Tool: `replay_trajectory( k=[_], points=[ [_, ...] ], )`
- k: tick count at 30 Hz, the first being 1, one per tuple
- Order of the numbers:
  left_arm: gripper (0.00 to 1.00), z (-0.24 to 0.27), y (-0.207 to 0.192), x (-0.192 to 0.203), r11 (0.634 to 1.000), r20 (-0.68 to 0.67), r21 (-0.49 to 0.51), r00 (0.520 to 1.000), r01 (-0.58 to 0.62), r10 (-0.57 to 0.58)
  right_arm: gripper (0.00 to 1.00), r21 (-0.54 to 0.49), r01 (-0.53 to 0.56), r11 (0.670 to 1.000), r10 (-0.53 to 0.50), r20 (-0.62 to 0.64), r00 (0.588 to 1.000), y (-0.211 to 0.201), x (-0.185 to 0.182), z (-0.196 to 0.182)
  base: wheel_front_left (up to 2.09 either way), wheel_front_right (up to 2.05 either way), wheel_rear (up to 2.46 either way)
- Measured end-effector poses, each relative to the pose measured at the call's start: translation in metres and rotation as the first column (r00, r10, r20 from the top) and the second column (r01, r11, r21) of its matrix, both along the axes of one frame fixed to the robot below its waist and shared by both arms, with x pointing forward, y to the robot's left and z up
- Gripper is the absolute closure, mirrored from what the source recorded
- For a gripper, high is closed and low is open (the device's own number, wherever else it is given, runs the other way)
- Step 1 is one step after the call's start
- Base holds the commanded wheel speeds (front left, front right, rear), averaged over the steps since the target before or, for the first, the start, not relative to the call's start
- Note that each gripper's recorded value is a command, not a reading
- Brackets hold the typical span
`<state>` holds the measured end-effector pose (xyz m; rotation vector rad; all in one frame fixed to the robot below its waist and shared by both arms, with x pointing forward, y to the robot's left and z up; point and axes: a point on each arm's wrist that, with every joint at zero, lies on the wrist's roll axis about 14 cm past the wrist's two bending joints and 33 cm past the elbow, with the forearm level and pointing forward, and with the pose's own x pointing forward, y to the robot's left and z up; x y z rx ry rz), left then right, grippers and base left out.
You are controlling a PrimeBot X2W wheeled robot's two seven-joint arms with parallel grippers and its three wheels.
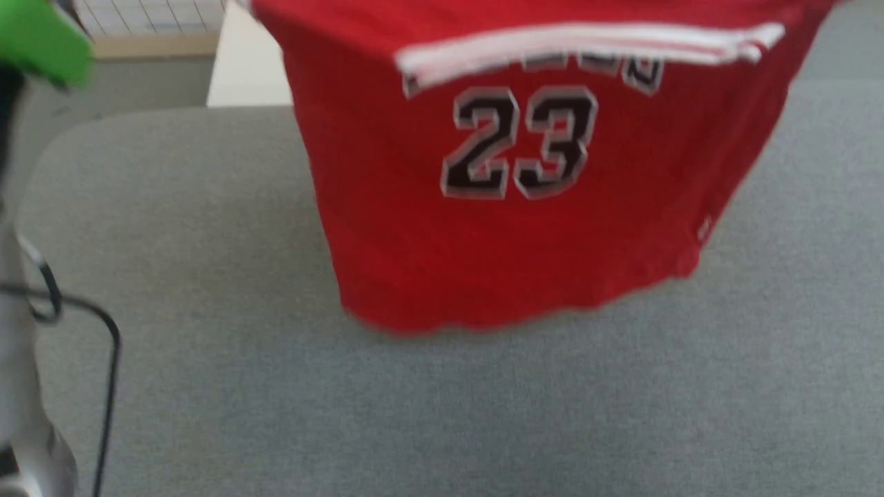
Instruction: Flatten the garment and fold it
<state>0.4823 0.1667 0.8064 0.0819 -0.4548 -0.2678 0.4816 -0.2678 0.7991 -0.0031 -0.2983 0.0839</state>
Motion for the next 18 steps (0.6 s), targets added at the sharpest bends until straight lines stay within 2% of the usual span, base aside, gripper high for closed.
replay_trajectory(
  k=[3,7,12,18],
  points=[
    [1.00,0.003,0.006,0.033,1.000,0.006,0.000,1.000,-0.029,0.029,1.00,-0.001,0.004,1.000,-0.004,0.013,1.000,0.001,0.029,0.001,0.00,0.00,0.00],
    [1.00,-0.001,0.008,0.078,0.999,-0.009,-0.008,0.999,-0.040,0.040,1.00,0.070,0.016,0.997,-0.019,0.038,0.999,-0.005,0.069,0.001,0.00,0.00,0.00],
    [1.00,-0.011,0.006,0.125,0.998,-0.010,-0.012,0.998,-0.061,0.061,1.00,-0.038,0.049,0.998,-0.049,0.001,0.999,0.005,0.118,-0.019,0.00,0.00,0.00],
    [1.00,-0.030,0.006,0.171,0.995,-0.007,-0.063,0.997,-0.071,0.070,1.00,-0.034,0.060,0.998,-0.061,-0.019,0.998,0.007,0.166,-0.040,0.00,0.00,0.00]
  ],
)
